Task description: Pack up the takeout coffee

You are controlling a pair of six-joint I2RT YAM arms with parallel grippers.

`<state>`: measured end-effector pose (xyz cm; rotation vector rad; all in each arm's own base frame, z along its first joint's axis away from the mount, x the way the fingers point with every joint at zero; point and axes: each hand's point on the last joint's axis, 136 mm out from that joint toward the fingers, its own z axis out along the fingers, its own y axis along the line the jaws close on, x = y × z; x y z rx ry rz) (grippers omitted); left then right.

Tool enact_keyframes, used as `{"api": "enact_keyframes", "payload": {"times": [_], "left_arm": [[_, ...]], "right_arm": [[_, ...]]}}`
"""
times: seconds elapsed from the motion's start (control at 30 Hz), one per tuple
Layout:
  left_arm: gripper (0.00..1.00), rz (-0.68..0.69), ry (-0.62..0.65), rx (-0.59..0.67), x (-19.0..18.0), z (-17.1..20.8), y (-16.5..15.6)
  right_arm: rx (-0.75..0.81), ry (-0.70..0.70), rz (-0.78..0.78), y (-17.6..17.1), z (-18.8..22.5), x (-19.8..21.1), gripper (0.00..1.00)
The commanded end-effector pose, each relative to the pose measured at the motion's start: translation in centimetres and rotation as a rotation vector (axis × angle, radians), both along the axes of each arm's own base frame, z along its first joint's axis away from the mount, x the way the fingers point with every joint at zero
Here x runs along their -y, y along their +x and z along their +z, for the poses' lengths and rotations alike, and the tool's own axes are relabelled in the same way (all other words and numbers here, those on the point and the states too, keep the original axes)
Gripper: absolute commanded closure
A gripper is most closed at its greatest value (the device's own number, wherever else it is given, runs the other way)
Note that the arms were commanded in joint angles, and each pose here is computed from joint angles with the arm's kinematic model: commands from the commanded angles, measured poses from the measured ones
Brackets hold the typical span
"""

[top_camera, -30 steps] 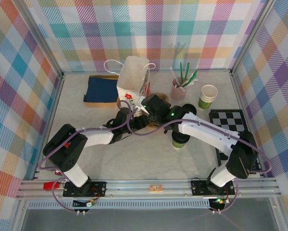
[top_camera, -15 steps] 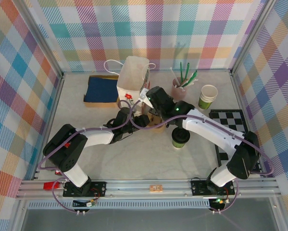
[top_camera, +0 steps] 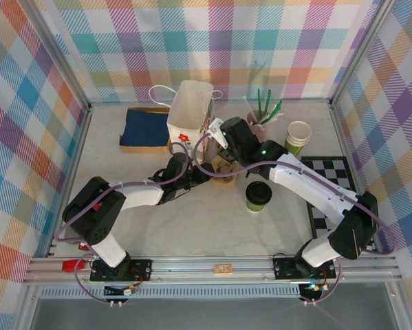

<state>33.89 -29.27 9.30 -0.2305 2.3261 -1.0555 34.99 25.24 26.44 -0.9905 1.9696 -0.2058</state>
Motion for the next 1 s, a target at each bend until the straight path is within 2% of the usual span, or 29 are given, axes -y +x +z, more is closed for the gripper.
{"api": "enact_keyframes", "payload": {"times": [0.0,0.3,0.6,0.97], "left_arm": [[0.48,0.0,0.074,-0.046,-0.5,-2.1,-0.6],[0.48,0.0,0.088,-0.055,-0.5,-2.5,-0.7],[0.49,0.001,0.1,-0.068,-0.7,-2.9,-0.8],[0.49,0.006,0.118,-0.083,-1.0,-3.6,-1.0]], "right_arm": [[0.001,0.118,-0.046,0.2,1.3,0.1,1.0],[-0.018,0.227,-0.122,1.5,2.5,1.7,1.0],[-0.044,0.296,-0.099,1.8,3.2,2.1,1.0],[0.005,0.369,-0.112,2.9,6.8,3.3,1.0]]}}
